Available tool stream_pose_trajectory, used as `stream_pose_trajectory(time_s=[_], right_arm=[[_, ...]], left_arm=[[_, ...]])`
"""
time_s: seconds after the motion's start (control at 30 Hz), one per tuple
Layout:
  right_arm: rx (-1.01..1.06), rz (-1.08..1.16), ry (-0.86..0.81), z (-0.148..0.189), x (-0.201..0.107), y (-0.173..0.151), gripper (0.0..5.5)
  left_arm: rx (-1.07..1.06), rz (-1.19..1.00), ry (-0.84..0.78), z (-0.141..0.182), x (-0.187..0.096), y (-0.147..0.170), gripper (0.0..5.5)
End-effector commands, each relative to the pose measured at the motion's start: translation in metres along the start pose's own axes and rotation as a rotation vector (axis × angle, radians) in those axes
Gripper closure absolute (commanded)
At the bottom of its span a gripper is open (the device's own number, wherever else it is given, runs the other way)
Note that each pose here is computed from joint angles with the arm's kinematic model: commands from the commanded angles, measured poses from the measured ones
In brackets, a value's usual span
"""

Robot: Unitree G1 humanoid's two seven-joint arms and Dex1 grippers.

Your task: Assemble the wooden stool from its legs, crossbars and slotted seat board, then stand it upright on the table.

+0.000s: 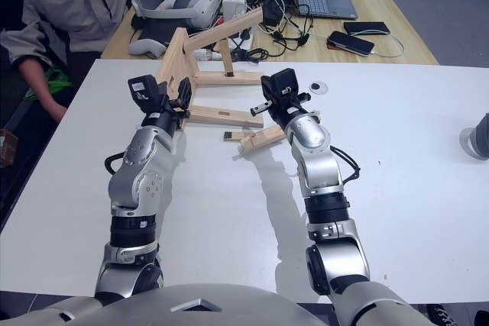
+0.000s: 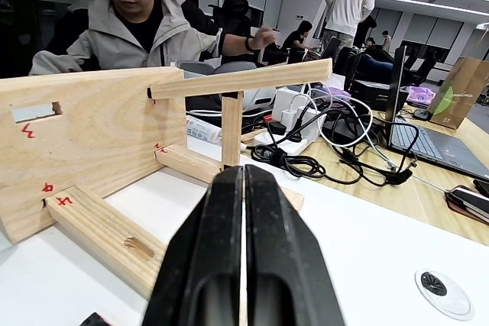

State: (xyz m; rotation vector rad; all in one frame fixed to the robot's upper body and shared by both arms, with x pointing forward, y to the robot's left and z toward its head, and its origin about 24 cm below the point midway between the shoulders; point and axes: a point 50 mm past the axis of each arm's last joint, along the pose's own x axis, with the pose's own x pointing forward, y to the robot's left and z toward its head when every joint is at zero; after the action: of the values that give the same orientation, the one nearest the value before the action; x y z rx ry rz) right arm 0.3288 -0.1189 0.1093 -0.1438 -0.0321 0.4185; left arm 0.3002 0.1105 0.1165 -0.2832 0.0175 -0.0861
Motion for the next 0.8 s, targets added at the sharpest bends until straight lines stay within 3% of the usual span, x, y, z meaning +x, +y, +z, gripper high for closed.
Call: stream_pose_trajectory(time_s=[0.03,0.8], right_arm=[[0.012,0.005,-0.002,0.0007,-0.0016,-0.0001,5.47],[0.013,-0.002,0.002,0.0023,0.0031,-0.0028,5.47]], left_arm=[[-0.029,0.003,0.021,-0.0048,-0.0016,-0.0029,2.58],[-0.046,0.006,0.020,-0.0030,0.0033,-0.0023,2.58]])
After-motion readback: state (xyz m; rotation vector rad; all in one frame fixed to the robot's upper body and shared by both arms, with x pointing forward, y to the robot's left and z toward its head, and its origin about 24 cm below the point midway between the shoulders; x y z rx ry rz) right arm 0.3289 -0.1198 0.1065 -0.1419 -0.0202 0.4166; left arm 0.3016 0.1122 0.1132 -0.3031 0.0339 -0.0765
